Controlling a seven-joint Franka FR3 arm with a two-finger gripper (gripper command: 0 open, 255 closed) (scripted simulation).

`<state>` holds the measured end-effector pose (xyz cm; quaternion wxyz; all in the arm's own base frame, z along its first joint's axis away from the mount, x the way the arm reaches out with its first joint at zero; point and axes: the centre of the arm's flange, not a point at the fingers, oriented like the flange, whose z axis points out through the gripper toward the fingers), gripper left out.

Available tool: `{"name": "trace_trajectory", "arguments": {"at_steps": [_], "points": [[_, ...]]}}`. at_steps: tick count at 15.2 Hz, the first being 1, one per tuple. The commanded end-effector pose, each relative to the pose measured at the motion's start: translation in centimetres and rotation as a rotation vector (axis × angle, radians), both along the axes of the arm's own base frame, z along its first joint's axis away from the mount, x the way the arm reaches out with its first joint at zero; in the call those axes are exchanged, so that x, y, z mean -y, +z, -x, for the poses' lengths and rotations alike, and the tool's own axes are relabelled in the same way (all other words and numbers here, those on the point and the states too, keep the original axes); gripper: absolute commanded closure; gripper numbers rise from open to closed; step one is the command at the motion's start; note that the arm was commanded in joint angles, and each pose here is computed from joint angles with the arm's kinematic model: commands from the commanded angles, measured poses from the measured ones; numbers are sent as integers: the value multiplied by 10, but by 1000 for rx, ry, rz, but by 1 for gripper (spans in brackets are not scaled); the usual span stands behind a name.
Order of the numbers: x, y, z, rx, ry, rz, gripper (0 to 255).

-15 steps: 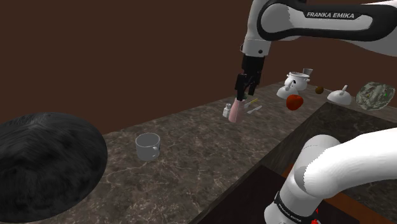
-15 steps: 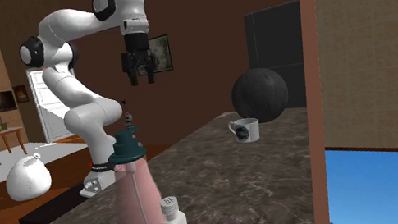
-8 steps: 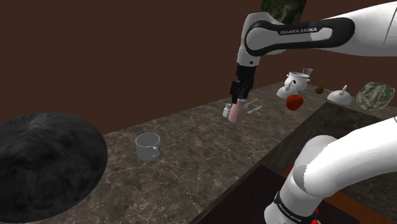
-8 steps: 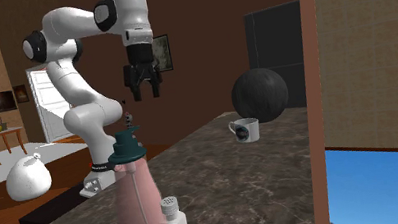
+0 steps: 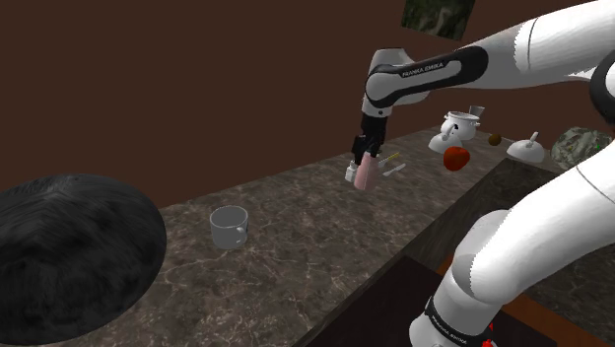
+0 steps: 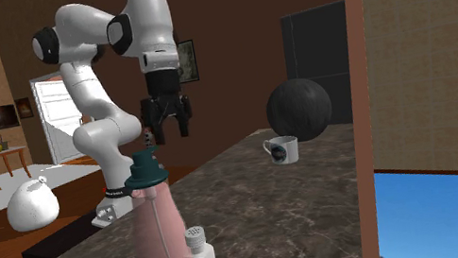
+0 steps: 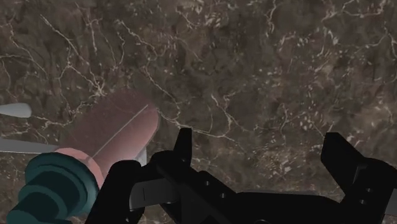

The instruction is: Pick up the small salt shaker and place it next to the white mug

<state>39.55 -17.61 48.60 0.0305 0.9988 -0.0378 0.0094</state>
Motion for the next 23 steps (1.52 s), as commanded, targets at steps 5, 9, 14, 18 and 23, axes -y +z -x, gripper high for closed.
{"name": "trace_trajectory", "arguments": {"at_steps": [5, 9, 14, 18, 23], "points": [[54, -37, -36, 21, -15, 19, 0], [92, -61, -60, 35, -26, 31, 0], [139, -90, -90, 52, -39, 46, 0], [171, -109, -109, 63, -48, 56, 0], [174, -135, -111, 63, -48, 56, 0]]}}
